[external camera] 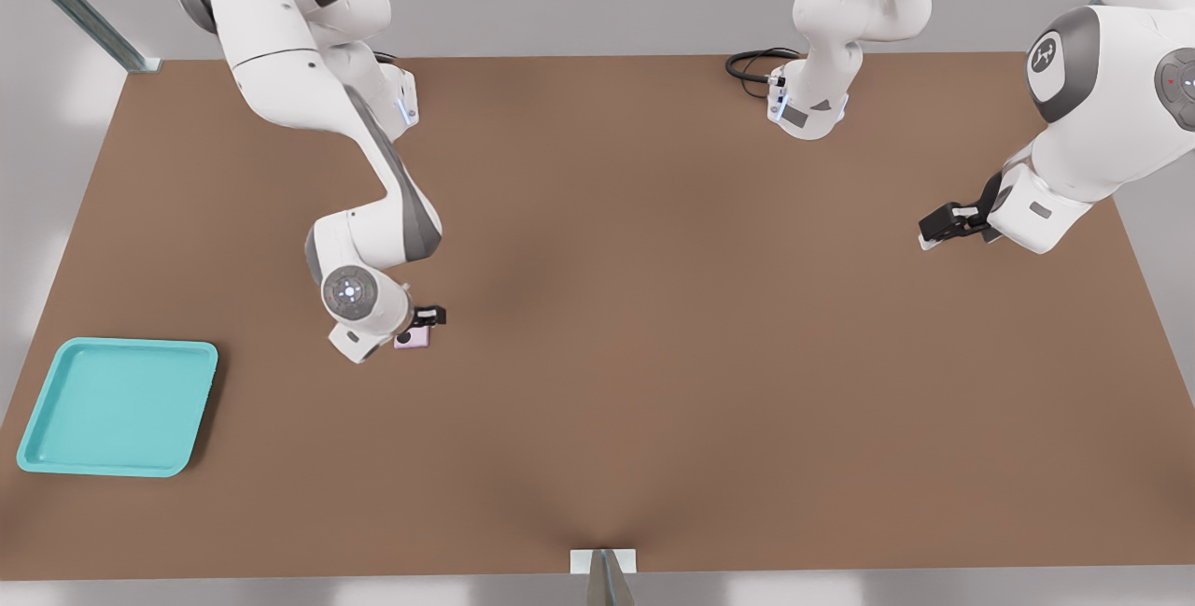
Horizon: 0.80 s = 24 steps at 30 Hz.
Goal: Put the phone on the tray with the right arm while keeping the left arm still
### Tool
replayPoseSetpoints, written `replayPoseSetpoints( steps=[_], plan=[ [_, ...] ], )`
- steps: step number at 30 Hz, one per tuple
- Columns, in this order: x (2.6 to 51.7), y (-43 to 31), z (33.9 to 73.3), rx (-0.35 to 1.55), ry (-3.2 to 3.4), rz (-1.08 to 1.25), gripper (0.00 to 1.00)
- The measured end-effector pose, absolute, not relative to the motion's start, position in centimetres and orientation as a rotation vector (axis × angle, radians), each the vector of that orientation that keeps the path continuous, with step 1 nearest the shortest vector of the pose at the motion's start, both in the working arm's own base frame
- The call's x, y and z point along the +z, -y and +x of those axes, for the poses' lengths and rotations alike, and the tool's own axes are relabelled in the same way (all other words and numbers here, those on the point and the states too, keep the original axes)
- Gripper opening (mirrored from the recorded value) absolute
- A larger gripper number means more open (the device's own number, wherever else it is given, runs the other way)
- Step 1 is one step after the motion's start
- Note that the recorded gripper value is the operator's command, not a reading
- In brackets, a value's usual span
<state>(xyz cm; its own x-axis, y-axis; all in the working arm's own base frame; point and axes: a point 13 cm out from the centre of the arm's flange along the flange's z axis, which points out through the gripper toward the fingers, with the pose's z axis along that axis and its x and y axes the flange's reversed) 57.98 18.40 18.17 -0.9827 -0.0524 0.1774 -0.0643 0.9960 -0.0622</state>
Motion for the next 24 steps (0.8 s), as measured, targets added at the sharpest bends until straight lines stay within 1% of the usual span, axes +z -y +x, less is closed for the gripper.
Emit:
replayPoseSetpoints(
  steps=[4, 7, 10, 15, 24],
  plan=[
    [15.3, -18.4, 58.6, 0.094, 2.980, 0.003, 1.00],
    [13.1, -16.1, 57.1, 0.102, 2.964, -0.082, 1.00],
    [12.0, -15.4, 56.6, 0.100, 2.970, -0.133, 1.00],
    [9.7, -16.1, 56.6, 0.088, 2.977, -0.169, 1.00],
    [6.7, -14.8, 54.6, 0.083, 2.966, -0.186, 1.00]
  ],
)
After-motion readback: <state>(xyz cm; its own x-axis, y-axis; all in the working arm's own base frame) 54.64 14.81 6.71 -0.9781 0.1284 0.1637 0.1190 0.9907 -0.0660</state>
